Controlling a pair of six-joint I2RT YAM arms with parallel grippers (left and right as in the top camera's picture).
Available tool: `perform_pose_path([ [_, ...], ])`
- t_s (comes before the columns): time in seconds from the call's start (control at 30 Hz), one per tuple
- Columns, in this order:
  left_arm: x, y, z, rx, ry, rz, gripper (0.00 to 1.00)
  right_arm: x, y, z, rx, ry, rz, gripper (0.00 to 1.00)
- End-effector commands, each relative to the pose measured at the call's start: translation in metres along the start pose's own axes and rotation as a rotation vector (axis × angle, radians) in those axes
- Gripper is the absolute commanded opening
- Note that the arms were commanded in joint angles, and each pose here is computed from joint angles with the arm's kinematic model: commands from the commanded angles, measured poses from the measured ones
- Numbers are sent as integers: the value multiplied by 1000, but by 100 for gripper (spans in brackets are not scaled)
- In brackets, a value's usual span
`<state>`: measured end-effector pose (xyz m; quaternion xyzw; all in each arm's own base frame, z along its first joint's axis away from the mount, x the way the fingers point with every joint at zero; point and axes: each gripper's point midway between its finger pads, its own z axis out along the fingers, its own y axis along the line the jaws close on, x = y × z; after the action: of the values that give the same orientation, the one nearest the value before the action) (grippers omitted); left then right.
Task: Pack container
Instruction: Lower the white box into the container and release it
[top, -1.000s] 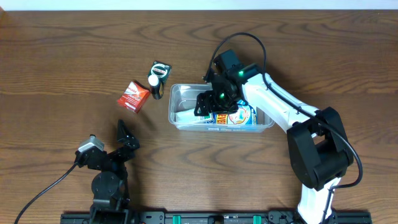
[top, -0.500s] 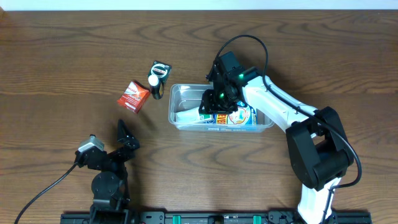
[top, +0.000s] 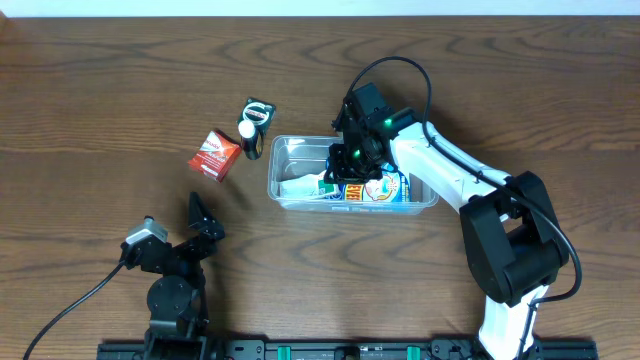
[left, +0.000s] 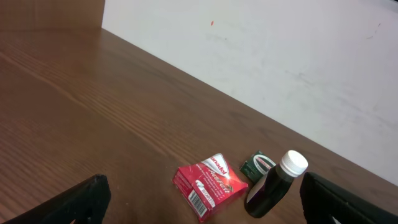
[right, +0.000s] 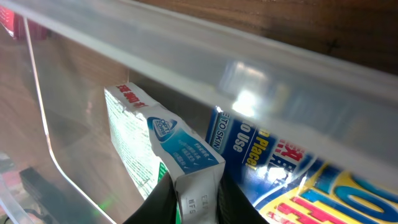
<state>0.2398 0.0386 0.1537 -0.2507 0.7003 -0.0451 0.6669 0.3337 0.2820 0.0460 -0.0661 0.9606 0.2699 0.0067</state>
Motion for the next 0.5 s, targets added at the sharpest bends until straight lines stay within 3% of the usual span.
perform_pose_path([
  [0.0,13,11,1,-42,29,34,98,6,-5,3,8,19,21,13],
  [0.47,13,11,1,-42,29,34,98,3,9,-45,-19,-51,-22,8],
])
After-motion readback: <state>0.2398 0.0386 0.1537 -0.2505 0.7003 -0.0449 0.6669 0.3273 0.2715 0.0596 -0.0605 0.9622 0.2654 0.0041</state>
